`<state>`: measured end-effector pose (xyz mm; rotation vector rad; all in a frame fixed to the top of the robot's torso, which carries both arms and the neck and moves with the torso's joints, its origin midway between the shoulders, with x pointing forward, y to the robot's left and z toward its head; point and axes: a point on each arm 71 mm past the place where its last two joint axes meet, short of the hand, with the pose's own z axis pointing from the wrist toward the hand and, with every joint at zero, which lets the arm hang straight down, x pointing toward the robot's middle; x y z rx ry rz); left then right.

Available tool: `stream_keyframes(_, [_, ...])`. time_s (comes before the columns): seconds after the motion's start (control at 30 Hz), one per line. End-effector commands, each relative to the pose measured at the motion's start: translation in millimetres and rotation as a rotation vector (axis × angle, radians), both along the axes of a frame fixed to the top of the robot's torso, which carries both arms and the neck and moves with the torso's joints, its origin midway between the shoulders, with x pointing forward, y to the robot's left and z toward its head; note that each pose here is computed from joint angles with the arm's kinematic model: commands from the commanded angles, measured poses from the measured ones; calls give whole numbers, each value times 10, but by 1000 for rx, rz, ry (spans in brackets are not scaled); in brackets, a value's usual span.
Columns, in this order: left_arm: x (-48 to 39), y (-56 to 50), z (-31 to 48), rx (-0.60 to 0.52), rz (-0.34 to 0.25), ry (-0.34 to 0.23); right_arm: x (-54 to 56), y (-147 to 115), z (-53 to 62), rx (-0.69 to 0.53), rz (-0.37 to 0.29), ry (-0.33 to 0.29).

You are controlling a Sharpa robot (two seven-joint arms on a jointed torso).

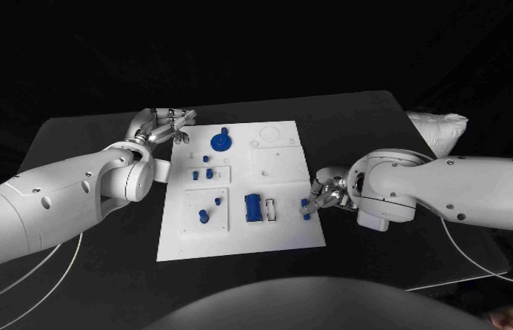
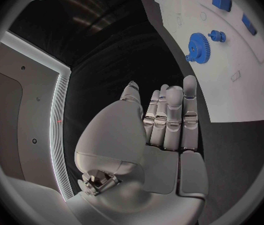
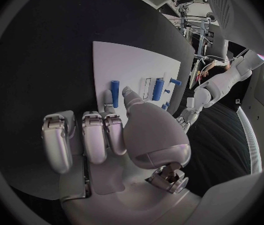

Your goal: Assemble the parts on the task board

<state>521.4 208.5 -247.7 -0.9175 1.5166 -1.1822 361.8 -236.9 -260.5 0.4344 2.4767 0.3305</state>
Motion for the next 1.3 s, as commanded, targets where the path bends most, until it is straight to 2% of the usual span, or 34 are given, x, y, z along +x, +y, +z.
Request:
stream_keyframes(0.03, [-4,-25,8,-6,-18,-2,-12,-8,-19,-28,-23,-15])
stream_keyframes(0.53, [-2,-43,6,-7,-22,1,-11,122,44,-99,72,-145])
stream_keyframes(0.77, [-2,-43,6,-8,-23,0,-5,198,21,-112,99,-170])
stream_keyframes(1.1, [-4,-36,7,-8,-22,1,-10,281,24,-138,148,-237])
stream_keyframes(1.3, [-4,-48,6,-9,-26,1,-21,327,26,-119,157,-241])
